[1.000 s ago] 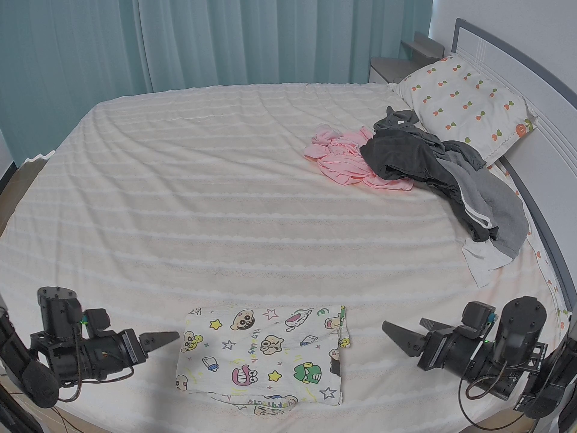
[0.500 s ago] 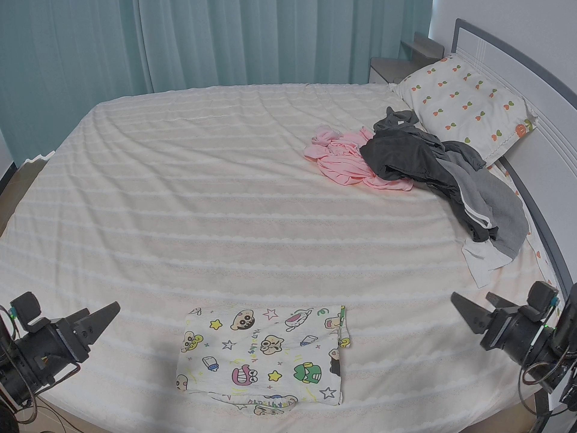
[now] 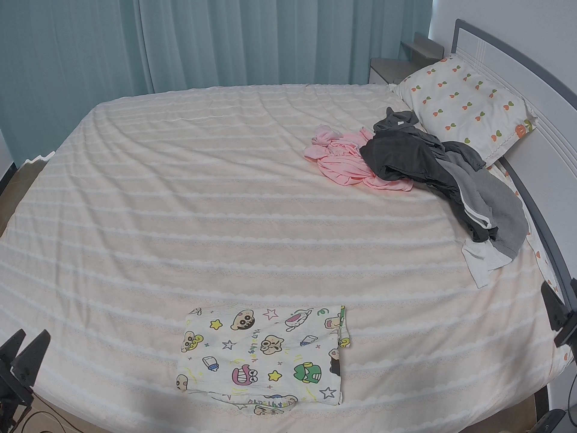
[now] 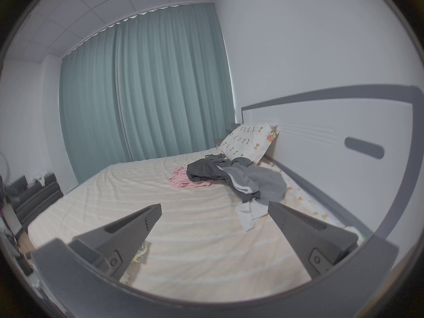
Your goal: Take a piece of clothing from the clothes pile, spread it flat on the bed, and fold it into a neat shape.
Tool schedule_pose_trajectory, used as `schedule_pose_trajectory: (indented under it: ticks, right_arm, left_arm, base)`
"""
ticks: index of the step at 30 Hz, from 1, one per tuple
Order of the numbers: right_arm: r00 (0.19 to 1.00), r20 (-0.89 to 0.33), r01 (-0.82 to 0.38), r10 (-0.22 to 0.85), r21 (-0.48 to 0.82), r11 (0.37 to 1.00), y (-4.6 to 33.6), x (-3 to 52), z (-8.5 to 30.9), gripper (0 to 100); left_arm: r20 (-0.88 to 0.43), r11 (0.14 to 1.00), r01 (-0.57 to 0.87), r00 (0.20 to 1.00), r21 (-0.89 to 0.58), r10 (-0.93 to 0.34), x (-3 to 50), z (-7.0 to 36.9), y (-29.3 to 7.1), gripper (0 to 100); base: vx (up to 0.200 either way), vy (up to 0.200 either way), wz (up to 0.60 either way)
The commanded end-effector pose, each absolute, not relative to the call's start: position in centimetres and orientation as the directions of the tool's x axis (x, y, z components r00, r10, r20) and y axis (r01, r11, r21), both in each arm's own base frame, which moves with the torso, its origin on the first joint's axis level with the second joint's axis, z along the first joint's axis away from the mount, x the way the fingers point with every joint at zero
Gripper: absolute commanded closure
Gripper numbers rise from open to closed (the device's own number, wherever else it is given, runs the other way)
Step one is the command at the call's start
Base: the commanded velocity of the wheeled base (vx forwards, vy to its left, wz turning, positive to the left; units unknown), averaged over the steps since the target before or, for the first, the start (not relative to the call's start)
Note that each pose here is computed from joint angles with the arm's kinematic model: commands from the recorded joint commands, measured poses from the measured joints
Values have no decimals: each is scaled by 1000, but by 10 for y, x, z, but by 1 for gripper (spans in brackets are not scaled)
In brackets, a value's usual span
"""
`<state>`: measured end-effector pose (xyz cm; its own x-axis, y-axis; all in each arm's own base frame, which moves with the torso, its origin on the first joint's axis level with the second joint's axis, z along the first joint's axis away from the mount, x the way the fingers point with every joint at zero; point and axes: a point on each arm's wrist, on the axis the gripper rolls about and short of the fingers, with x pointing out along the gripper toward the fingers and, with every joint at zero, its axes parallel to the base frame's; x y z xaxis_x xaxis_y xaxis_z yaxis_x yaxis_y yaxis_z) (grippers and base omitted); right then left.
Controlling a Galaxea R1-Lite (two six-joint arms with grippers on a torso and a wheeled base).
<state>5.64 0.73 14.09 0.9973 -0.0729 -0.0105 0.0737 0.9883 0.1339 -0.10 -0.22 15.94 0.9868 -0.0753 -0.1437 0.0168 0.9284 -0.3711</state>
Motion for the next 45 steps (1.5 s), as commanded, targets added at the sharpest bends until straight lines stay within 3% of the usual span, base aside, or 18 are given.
schedule_pose_trajectory:
  ticks: [1,3,7,13,16,20,27,31,40,43,45]
  right_arm:
    - [982,130,141,-138,-18,990,-3,-9,117,0]
    - [988,99,126,-122,-28,992,-1,-16,117,0]
    - [999,32,-9,11,-40,999,3,-27,114,0]
    - [998,-29,-52,51,-49,997,3,-22,96,0]
    - [999,-23,-50,49,-58,997,3,-18,86,0]
    - [999,2,-50,51,-48,998,3,-17,85,0]
    - [999,-2,-46,46,-46,998,3,-16,85,0]
    - [1000,-3,-31,31,-70,997,3,-16,85,0]
    - [1000,-6,-17,17,-76,997,2,-16,85,0]
    - [1000,-5,-25,25,-73,997,2,-16,85,0]
    - [1000,-5,-28,28,-75,997,2,-16,85,0]
  left_arm:
    - [58,940,143,990,-308,-132,-49,162,-9,0]
    - [53,931,198,980,-307,-191,-49,163,-9,0]
    - [7,917,252,965,-309,-262,-41,162,-9,0]
    - [-33,861,414,896,-295,-443,-38,143,-6,0]
    - [-37,861,427,890,-278,-454,-39,131,-5,0]
    - [-83,883,401,898,-244,-431,-32,113,-5,0]
    - [-44,982,185,982,43,-183,-15,84,-1,0]
    - [-61,998,43,997,49,-40,-15,82,2,0]
    - [-101,996,-88,991,12,89,-12,84,2,0]
    - [-98,994,-105,990,6,105,-12,83,1,0]
    - [-84,1000,-24,996,-7,23,-18,76,-1,0]
  base:
    - [0,0,0]
    - [0,0,0]
    - [0,0,0]
    - [0,0,0]
    - [0,0,0]
    - [0,0,0]
    - [0,0,0]
    - [0,0,0]
    - [0,0,0]
    - [0,0,0]
    - [0,0,0]
